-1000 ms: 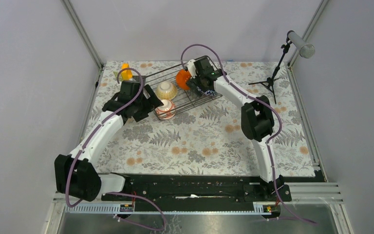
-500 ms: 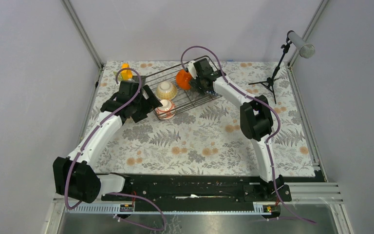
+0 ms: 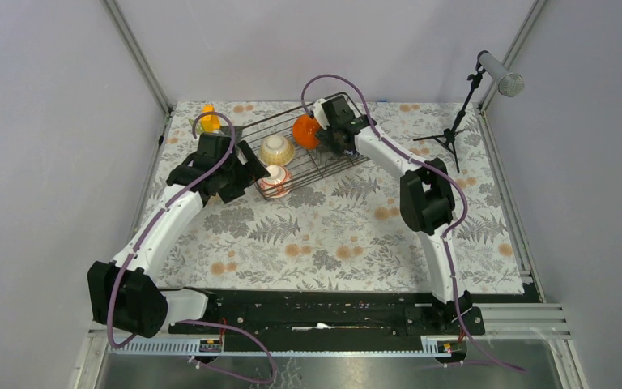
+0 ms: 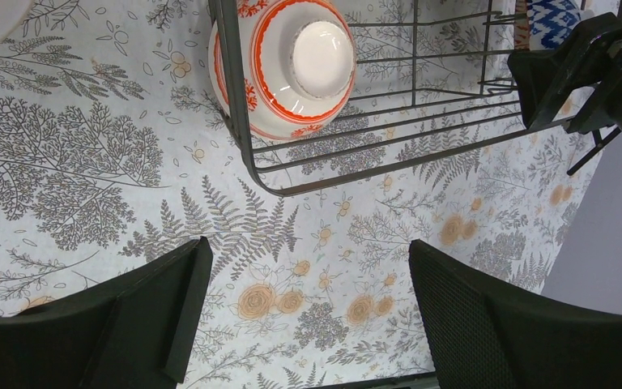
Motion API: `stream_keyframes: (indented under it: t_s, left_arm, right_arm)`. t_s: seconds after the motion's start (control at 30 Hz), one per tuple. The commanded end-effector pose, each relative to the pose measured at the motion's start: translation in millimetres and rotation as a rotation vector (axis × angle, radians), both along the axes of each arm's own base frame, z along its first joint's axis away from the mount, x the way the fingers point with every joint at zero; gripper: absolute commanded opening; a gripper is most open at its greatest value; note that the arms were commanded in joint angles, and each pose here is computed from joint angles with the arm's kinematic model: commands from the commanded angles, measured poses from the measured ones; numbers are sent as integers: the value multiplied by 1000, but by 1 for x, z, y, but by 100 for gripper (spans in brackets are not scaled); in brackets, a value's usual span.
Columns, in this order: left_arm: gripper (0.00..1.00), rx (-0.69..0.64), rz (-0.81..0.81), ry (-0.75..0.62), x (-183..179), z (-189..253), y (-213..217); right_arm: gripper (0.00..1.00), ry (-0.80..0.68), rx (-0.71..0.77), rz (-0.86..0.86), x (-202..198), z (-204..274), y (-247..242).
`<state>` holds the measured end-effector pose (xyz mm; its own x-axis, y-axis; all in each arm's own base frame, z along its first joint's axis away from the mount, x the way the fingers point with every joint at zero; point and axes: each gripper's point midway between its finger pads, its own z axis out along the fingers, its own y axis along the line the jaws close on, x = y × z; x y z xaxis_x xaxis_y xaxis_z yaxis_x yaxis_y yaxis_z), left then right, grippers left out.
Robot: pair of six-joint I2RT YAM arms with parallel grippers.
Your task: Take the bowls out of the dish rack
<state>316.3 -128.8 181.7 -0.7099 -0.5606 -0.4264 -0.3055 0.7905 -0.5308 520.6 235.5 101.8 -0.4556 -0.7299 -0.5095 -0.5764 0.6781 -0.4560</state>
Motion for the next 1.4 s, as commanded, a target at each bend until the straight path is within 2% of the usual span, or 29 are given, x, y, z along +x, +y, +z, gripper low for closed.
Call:
stream_keyframes:
  t_s: [0.0,0.2,0.63,0.87,1.1,1.37]
  left_arm:
    - [96,-14,-11,-75,10,26,-3]
    - [96,-30,-16,-82,13,32,-6]
    - [96,-37,-25,-94,23,40,-11]
    - [96,-47,-27,-85,25,40,-13]
    - [95,-57,-33,-75,29,38,-17]
    - [95,-46,-40,-58,28,30,-16]
  right_arm:
    - [52,-250,63,-67,18,101,-1]
    - [51,-307,72,-59,15,123,9]
    - [50,-418,209,-74,6,187,16]
    - [48,-433,379,-129,-17,208,11]
    - [43,-398,508,-236,-35,201,-5]
    - [44,-312,737,-380,-85,179,-40]
